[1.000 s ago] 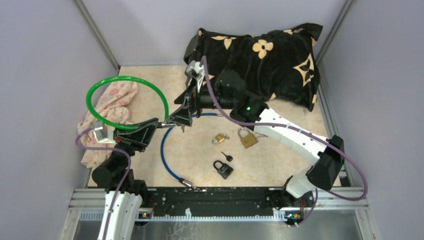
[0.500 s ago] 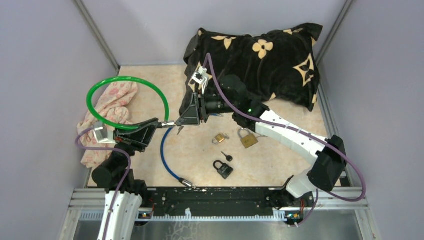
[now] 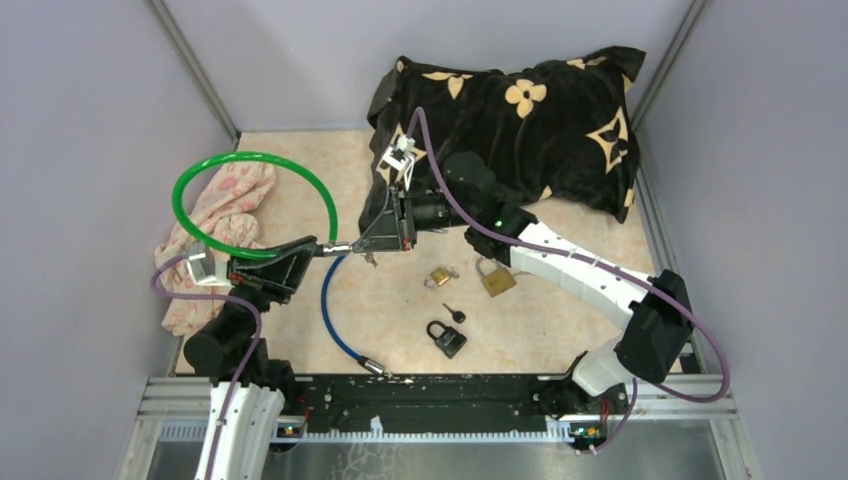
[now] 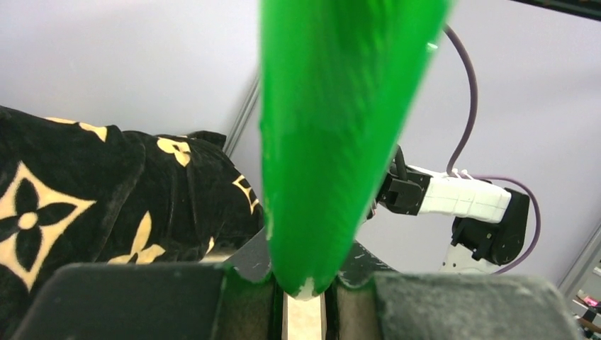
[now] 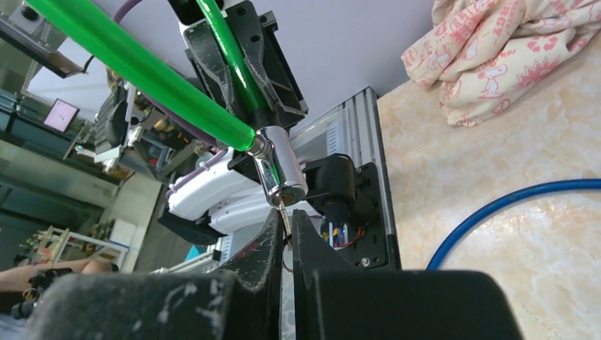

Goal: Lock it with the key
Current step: Lock the lock.

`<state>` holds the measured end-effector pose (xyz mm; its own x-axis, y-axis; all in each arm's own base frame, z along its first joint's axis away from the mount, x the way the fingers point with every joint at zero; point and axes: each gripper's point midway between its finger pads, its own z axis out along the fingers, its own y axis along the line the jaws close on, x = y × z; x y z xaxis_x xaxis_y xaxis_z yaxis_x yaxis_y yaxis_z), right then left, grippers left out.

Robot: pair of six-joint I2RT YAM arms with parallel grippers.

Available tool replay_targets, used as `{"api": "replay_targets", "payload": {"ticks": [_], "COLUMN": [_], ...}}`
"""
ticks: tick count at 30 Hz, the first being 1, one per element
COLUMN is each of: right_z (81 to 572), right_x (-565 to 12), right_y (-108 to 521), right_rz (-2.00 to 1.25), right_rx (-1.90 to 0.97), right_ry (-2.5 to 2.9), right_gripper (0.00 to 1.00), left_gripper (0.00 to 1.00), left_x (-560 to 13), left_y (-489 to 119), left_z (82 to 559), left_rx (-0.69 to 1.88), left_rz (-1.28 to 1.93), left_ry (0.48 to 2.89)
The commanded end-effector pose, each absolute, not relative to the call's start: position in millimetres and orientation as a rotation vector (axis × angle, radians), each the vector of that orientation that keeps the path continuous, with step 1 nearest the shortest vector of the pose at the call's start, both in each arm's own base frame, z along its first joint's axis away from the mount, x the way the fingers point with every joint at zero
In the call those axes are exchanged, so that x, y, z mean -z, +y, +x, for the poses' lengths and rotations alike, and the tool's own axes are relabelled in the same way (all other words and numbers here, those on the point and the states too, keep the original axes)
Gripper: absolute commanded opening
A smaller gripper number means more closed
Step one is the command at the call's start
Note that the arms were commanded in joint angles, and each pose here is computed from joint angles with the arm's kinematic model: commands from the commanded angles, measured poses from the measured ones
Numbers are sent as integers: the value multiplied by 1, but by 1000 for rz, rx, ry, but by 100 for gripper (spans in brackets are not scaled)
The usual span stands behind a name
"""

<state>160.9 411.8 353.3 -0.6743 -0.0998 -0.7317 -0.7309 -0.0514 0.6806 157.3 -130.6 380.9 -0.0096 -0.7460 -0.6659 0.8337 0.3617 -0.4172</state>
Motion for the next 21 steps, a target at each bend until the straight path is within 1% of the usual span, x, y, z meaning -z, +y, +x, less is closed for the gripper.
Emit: {"api": "replay_targets", "payload": {"ticks": [1, 4, 10, 13, 17, 21], "right_z": [150, 146, 150, 143, 136, 132], "right_x": [-390, -399, -387, -383, -378, -387], "right_y": [408, 414, 412, 409, 405, 409], "right_rz": [-972, -1037, -1118, -1198, -1292, -1332], "right_rx": [-1716, -1541, -1453, -1370, -1167, -960], "right_ry": [1508, 1378, 1395, 1296, 1108, 940], "right_gripper": [0, 0, 0, 0, 0, 0], "left_gripper": [0, 0, 0, 0, 0, 0], "left_x": [-389, -377, -385, -383, -381, -373], "left_y": [-122, -119, -121, -121, -124, -127], "left_z": [162, 177, 171, 174, 174, 178], "left_rx": [1270, 1312, 1298, 1314, 1332, 1352], "left_rz": [23, -77, -28, -52, -41, -57], "left_ry": [947, 1008, 981, 994, 1012, 1055]}}
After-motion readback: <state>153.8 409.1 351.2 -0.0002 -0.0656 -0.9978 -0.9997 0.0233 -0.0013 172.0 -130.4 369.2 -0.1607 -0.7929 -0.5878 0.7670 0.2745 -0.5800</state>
